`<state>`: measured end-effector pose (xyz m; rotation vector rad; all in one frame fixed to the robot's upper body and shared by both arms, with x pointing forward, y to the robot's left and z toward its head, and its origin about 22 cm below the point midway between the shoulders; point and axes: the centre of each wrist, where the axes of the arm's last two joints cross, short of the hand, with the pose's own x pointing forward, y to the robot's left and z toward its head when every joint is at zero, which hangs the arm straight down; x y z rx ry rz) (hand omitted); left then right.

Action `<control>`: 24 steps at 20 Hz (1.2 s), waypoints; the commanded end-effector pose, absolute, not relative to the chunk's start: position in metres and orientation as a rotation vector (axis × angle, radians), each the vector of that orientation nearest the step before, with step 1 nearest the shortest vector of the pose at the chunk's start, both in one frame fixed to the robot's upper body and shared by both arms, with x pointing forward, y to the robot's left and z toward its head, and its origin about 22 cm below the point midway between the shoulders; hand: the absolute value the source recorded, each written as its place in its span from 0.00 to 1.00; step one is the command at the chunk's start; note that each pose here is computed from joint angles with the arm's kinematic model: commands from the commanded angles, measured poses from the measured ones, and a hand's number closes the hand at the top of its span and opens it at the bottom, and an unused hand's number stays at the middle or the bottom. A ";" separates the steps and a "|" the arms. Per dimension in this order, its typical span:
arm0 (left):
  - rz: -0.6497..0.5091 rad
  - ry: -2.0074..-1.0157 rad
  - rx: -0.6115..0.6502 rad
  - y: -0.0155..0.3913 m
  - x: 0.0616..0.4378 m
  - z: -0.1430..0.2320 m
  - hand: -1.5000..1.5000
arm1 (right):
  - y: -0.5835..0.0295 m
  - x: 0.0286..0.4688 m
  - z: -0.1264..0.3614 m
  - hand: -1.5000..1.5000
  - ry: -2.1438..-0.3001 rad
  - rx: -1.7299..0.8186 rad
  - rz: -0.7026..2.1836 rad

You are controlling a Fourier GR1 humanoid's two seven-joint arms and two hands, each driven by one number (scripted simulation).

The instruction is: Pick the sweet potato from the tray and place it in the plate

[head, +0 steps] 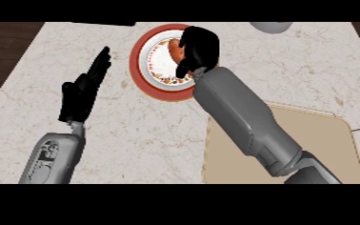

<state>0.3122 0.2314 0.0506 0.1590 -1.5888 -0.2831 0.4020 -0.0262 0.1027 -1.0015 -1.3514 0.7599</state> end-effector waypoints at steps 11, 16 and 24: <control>-0.328 -1.607 0.130 0.222 0.314 0.054 0.50 | -0.044 0.412 0.076 0.00 -1.396 -0.774 0.474; -0.307 -1.607 0.162 0.222 0.317 0.053 0.50 | -0.047 0.408 0.079 0.00 -1.536 -0.706 0.218; -0.231 -1.564 0.192 0.242 0.303 0.035 0.50 | -0.065 0.397 0.060 0.00 -1.544 -0.697 -0.067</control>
